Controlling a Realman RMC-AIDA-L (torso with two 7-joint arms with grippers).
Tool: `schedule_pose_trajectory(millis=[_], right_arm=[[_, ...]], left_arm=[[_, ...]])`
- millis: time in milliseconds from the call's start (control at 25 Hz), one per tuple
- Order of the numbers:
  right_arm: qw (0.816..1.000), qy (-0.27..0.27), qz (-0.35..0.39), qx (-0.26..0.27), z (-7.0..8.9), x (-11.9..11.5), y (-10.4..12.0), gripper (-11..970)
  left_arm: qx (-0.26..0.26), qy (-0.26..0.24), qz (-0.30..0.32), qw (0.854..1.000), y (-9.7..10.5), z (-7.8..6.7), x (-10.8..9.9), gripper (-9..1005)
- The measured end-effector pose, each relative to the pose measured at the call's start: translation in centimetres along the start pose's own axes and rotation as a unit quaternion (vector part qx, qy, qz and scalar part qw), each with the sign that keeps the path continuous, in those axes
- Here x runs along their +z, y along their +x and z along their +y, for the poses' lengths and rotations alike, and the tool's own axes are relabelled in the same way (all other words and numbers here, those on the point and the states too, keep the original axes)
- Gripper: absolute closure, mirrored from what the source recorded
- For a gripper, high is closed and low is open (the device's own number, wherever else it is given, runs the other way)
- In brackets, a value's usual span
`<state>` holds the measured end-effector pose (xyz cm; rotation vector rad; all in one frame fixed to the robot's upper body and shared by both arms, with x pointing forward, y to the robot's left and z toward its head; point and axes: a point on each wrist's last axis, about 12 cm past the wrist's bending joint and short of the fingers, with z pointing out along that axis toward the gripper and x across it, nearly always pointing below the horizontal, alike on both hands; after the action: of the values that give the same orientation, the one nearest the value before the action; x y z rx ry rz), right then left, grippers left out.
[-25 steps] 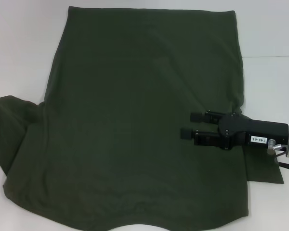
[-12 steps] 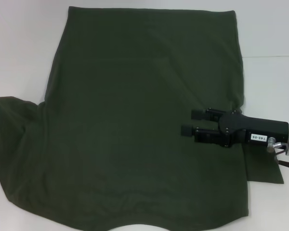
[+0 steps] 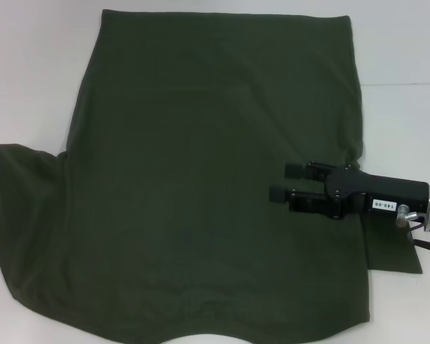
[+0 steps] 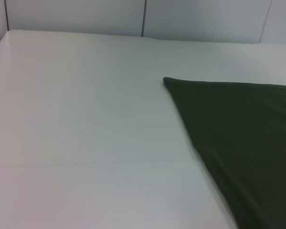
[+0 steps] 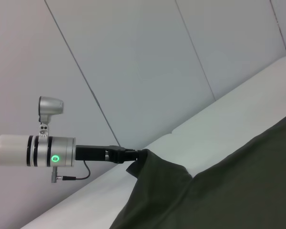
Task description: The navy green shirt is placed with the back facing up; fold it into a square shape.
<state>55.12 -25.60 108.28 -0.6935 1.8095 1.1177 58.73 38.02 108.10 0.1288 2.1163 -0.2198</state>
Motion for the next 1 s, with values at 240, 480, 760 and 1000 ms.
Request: schedule_pose_trajectory(millis=[240, 480, 760, 1000], right_arm=[[1.000, -0.001, 0.001, 0.000, 0.0, 0.0, 0.0, 123], [1.000, -0.001, 0.002, 0.001, 0.0, 0.0, 0.2, 123], [1.000, 0.000, 0.004, 0.000, 0.1, -0.1, 0.4, 123], [1.000, -0.002, 0.004, -0.004, 0.2, 0.0, 0.7, 123]], left_arm=[[-0.026, 0.066, 0.002, 0.997, -0.1, -1.2, -1.0, 995], [-0.058, 0.153, 0.020, 0.986, -0.6, -3.0, -2.0, 995], [-0.089, 0.219, 0.046, 0.971, -0.8, -5.8, -1.6, 996], [-0.150, 0.276, 0.059, 0.948, 0.4, -9.4, 0.1, 980]])
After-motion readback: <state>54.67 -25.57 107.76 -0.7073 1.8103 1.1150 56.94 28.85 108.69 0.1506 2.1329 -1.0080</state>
